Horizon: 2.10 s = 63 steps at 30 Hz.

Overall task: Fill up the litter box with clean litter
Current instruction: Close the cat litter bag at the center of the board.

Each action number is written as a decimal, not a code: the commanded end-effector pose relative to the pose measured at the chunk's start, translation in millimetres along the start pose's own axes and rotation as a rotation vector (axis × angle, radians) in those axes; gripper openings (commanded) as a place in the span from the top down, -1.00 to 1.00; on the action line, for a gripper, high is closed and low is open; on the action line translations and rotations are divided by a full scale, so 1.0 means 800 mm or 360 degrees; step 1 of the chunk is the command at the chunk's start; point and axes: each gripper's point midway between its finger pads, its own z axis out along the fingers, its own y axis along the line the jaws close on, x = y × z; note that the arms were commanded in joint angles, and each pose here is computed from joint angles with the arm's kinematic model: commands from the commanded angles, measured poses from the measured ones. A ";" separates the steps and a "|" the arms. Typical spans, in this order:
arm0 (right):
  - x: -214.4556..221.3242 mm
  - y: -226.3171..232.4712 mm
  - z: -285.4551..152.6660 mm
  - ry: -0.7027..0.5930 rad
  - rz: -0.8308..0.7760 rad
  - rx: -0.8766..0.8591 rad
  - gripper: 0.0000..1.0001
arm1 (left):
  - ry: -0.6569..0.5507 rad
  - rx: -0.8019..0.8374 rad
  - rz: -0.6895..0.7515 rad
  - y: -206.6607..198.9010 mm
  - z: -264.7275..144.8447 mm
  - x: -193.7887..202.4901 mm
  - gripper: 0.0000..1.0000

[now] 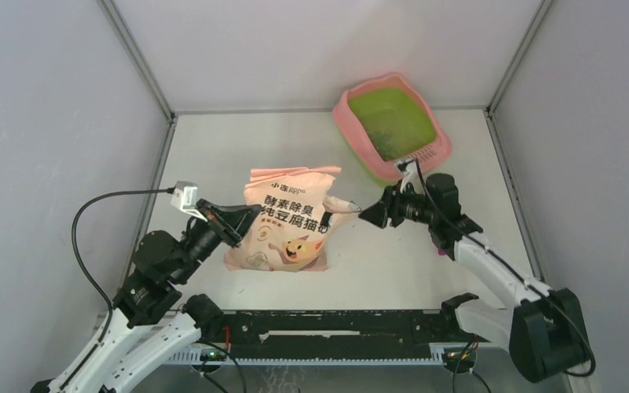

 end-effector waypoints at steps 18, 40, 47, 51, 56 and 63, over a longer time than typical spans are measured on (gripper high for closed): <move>-0.009 0.186 -0.033 -0.0626 -0.0742 -0.0873 -0.19 | -0.0416 0.0665 -0.0364 -0.129 -0.025 -0.138 1.00; -0.043 0.211 -0.054 -0.0790 -0.0799 -0.0971 -0.19 | -0.0396 0.0677 -0.0394 -0.127 -0.027 -0.131 1.00; -0.046 0.220 -0.057 -0.0804 -0.0815 -0.1015 -0.12 | -0.0383 0.0691 -0.0403 -0.129 -0.025 -0.129 1.00; -0.050 0.225 -0.063 -0.0823 -0.0816 -0.1032 0.20 | -0.0361 0.0670 -0.0405 -0.125 -0.020 -0.124 1.00; -0.059 0.240 -0.077 -0.0774 -0.0796 -0.1073 0.82 | -0.0296 0.0556 -0.0366 -0.108 -0.010 -0.110 1.00; -0.078 0.247 -0.098 -0.0637 -0.0783 -0.0992 1.00 | -0.0144 -0.0015 -0.0178 -0.013 0.001 -0.054 1.00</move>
